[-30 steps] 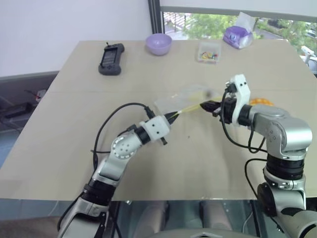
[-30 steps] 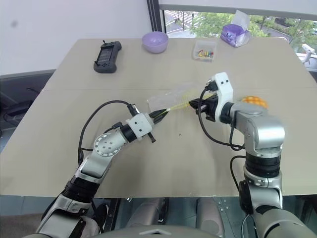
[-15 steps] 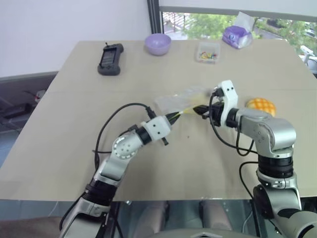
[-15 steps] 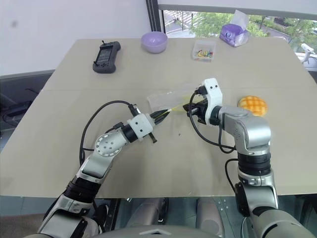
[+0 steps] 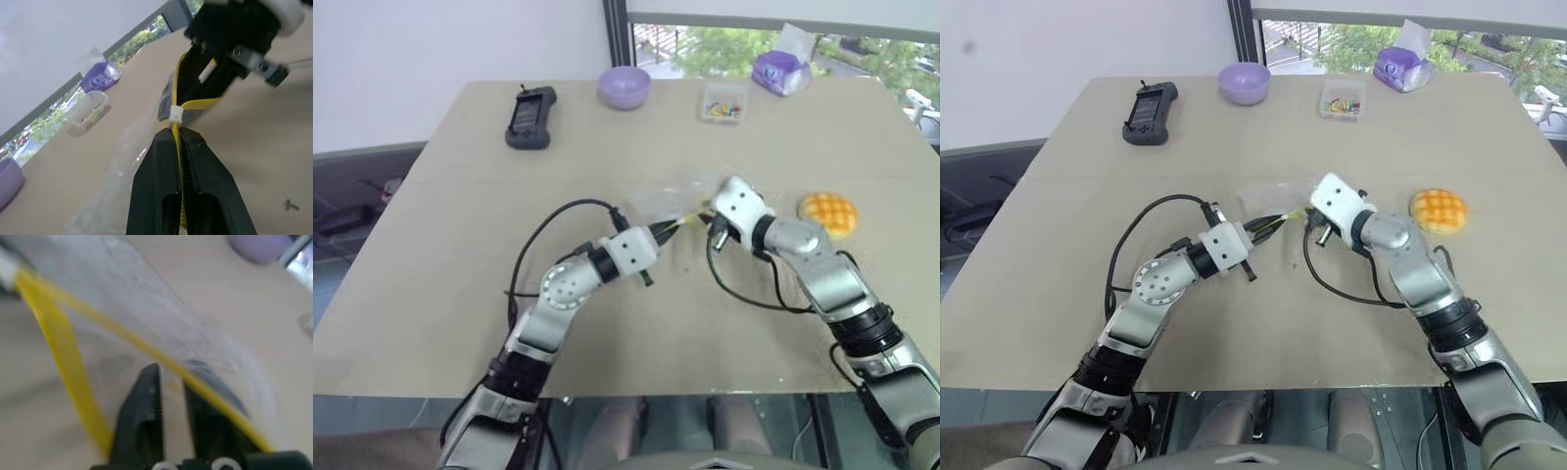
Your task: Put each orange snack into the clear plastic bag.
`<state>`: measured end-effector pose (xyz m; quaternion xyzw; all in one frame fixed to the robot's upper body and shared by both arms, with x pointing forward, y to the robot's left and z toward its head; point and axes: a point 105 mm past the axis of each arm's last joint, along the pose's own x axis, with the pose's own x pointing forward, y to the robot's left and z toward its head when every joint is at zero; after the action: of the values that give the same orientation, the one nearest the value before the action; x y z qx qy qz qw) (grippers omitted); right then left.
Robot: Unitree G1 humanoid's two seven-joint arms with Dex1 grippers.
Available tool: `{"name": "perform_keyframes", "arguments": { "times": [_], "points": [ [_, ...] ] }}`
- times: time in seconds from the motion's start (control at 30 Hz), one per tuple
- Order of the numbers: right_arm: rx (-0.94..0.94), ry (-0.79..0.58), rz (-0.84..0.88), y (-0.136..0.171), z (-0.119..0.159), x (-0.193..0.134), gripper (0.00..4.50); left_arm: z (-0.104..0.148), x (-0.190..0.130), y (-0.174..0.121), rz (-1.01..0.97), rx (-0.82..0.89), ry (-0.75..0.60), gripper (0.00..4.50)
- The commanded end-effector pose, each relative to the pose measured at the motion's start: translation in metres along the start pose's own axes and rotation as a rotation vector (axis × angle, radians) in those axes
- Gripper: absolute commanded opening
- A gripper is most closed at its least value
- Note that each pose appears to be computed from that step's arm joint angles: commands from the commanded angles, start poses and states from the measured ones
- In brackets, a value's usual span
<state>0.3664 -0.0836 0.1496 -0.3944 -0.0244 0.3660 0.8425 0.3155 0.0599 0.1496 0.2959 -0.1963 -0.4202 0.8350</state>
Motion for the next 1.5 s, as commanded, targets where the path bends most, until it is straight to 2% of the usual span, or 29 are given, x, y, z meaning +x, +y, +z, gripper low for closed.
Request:
{"name": "perform_keyframes", "arguments": {
  "times": [0.03, 0.07, 0.1, 0.17, 0.2, 0.37, 0.47, 0.53, 0.67, 0.77, 0.87, 0.97, 1.03, 1.1, 1.17, 1.27, 1.5],
  "points": [
    [-0.165, -0.09, 0.034, 0.006, 0.01, -0.002, 2.45, 0.015, 0.002, 0.003, 0.0, 0.032, -0.058, 0.0],
    [-0.208, -0.093, 0.046, 0.009, 0.008, -0.002, 3.13, 0.015, 0.002, 0.003, -0.002, 0.032, -0.059, 0.0],
    [-0.243, -0.09, 0.05, 0.009, 0.005, -0.002, 3.3, 0.015, 0.002, 0.003, -0.003, 0.033, -0.059, 0.0],
    [-0.304, -0.086, 0.034, 0.007, 0.0, -0.002, 4.26, 0.015, 0.003, 0.003, -0.003, 0.033, -0.06, 0.0],
    [-0.332, -0.076, 0.024, 0.005, -0.003, -0.002, 4.45, 0.016, 0.003, 0.004, -0.001, 0.032, -0.061, 0.0],
    [-0.443, 0.021, 0.015, -0.004, -0.029, -0.005, 4.45, 0.014, 0.002, 0.008, 0.017, 0.031, -0.053, 0.0],
    [-0.449, 0.034, 0.006, -0.012, -0.035, -0.012, 4.45, 0.01, 0.001, 0.01, 0.038, 0.03, -0.033, 0.0],
    [-0.401, 0.009, -0.007, -0.017, -0.03, -0.016, 4.45, 0.008, 0.001, 0.012, 0.053, 0.033, -0.019, 0.0],
    [-0.225, -0.134, 0.048, -0.02, -0.005, -0.038, 4.45, 0.002, 0.0, 0.016, 0.093, 0.031, 0.017, 0.0],
    [-0.106, -0.166, 0.101, -0.025, 0.001, -0.059, 4.45, -0.002, 0.0, 0.02, 0.119, 0.041, 0.039, 0.0],
    [0.041, -0.173, 0.026, -0.05, -0.001, -0.078, 4.45, -0.003, 0.0, 0.023, 0.139, 0.045, 0.048, 0.0],
    [0.192, -0.157, -0.126, -0.087, -0.021, -0.103, 4.45, -0.001, 0.002, 0.026, 0.161, 0.043, 0.045, 0.0],
    [0.327, -0.05, -0.312, -0.118, -0.059, -0.122, 4.45, -0.001, 0.003, 0.026, 0.167, 0.041, 0.043, 0.0],
    [0.482, 0.051, -0.456, -0.134, -0.092, -0.137, 4.45, -0.001, 0.004, 0.026, 0.169, 0.038, 0.044, 0.0],
    [0.557, 0.085, -0.474, -0.133, -0.105, -0.141, 4.45, -0.001, 0.004, 0.026, 0.168, 0.038, 0.047, 0.0],
    [0.64, 0.219, -0.508, -0.125, -0.131, -0.144, 4.45, -0.003, 0.004, 0.026, 0.164, 0.04, 0.053, 0.0],
    [0.806, 0.229, -0.477, -0.113, -0.136, -0.134, 4.45, -0.004, 0.003, 0.028, 0.164, 0.045, 0.062, 0.0]
  ]
}}
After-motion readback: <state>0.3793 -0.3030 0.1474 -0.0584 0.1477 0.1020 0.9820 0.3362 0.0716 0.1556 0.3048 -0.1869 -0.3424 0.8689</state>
